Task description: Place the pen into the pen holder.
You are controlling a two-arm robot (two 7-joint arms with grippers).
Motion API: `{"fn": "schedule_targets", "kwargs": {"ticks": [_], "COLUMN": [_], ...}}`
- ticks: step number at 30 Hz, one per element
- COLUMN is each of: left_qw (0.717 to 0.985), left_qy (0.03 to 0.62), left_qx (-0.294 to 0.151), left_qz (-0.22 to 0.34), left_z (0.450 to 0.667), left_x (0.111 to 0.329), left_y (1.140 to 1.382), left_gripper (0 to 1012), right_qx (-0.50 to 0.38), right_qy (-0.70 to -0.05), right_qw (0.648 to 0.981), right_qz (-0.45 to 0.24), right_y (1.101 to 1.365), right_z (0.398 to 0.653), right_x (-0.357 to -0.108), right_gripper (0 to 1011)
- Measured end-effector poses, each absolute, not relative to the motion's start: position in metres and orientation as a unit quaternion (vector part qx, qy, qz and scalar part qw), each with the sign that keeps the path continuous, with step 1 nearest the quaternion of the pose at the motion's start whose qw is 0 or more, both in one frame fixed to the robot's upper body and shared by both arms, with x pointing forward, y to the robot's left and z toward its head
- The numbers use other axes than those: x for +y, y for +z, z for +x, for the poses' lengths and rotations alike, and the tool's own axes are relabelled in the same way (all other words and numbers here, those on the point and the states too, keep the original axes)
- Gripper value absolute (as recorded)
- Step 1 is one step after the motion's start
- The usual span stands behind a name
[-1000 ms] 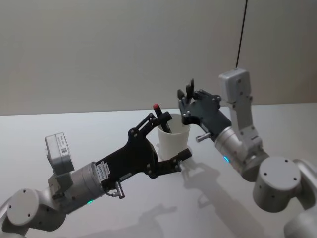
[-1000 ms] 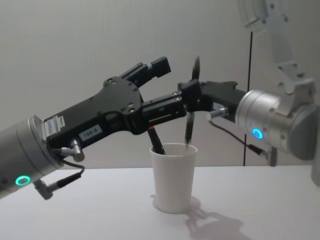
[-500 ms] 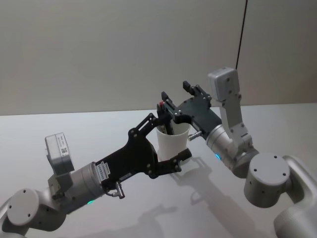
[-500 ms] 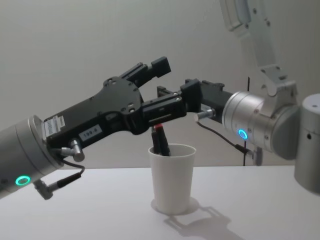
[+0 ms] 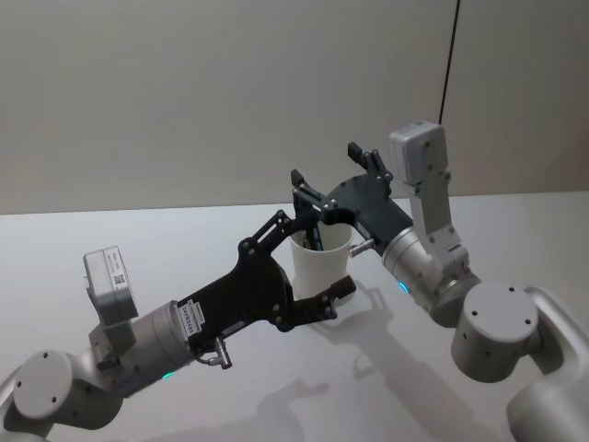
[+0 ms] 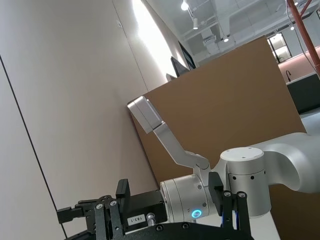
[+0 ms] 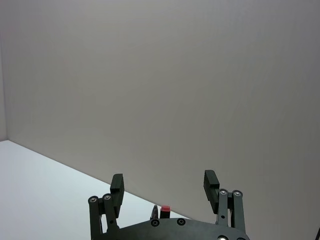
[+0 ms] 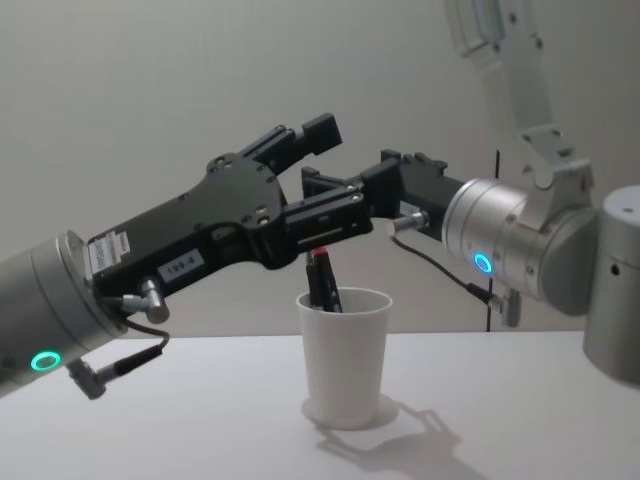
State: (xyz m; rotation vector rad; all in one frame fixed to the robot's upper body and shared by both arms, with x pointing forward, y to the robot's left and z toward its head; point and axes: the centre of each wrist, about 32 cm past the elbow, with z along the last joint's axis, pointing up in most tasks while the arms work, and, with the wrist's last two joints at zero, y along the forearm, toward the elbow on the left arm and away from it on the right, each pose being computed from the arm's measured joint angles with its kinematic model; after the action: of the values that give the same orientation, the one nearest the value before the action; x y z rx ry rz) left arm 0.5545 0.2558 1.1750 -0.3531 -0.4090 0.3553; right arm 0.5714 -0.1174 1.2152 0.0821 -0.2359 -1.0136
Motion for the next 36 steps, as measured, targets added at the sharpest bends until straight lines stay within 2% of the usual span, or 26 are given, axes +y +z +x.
{"fn": "schedule_targets", "kwargs": {"ticks": [36], "left_qw": [0.948], "left_qy": [0.175], "left_qx": [-0.201], "left_qz": [-0.174], "left_z": [0.5545], "left_x": [0.2558], "left_y": [1.175], "left_gripper": [1000], "right_qx": [-0.113], "right_qy": [-0.483], "right_qw": [0.867], "right_qz": [0.047], "right_y": [1.2152], "right_z": [0.572], "right_x": [-0.1183], "right_gripper": [1002]}}
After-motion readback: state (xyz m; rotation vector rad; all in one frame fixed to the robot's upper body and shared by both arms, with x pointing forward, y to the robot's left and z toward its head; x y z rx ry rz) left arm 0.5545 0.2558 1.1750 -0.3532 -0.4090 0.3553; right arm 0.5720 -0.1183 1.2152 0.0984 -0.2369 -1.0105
